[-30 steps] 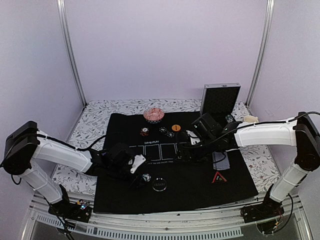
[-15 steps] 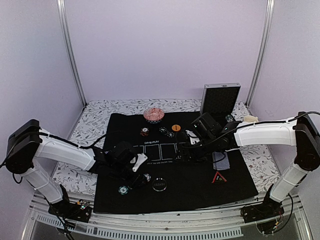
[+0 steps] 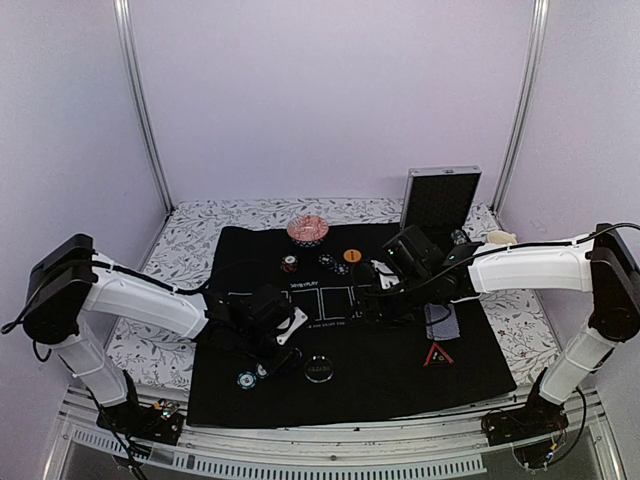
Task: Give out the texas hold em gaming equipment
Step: Place the pile of poker chips at the dealer area, then adjust the poker chips pile in the dealer area.
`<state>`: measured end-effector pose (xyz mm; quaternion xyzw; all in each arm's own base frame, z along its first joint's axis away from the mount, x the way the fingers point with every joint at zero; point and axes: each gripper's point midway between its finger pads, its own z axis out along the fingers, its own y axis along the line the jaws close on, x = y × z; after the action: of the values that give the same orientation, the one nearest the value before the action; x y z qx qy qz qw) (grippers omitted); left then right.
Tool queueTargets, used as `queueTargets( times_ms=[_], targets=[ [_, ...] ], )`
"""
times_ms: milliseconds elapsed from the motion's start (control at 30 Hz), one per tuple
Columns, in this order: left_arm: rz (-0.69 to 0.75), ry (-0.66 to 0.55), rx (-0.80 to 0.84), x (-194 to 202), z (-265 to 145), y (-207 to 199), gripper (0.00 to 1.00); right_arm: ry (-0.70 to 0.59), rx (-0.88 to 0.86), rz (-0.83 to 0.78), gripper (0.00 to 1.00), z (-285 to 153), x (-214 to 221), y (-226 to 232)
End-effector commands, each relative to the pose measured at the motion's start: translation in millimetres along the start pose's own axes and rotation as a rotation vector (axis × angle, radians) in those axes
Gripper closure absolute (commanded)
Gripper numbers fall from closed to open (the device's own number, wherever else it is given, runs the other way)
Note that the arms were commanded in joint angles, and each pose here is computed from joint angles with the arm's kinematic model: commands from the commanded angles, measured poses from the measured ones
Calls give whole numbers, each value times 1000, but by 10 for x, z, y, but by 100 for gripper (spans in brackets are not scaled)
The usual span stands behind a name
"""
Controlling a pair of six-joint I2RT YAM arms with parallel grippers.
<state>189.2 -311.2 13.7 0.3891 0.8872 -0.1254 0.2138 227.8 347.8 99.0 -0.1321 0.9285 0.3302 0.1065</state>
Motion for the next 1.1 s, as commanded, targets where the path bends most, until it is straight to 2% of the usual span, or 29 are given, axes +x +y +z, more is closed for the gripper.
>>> queueTargets(
  times_ms=[0, 433, 800, 1067],
  targets=[
    [49, 29, -58, 5, 23, 60, 45, -11, -16, -22, 31, -32, -24, 30],
    [73, -33, -122, -418, 16, 122, 47, -26, -23, -18, 30, -124, 86, -20],
    [41, 106, -80, 10, 178, 140, 69, -27, -33, -3, 30, -136, 137, -41],
    [-16, 162, -123, 361, -87, 264, 70, -28, -37, -8, 29, -134, 127, -29]
  ],
)
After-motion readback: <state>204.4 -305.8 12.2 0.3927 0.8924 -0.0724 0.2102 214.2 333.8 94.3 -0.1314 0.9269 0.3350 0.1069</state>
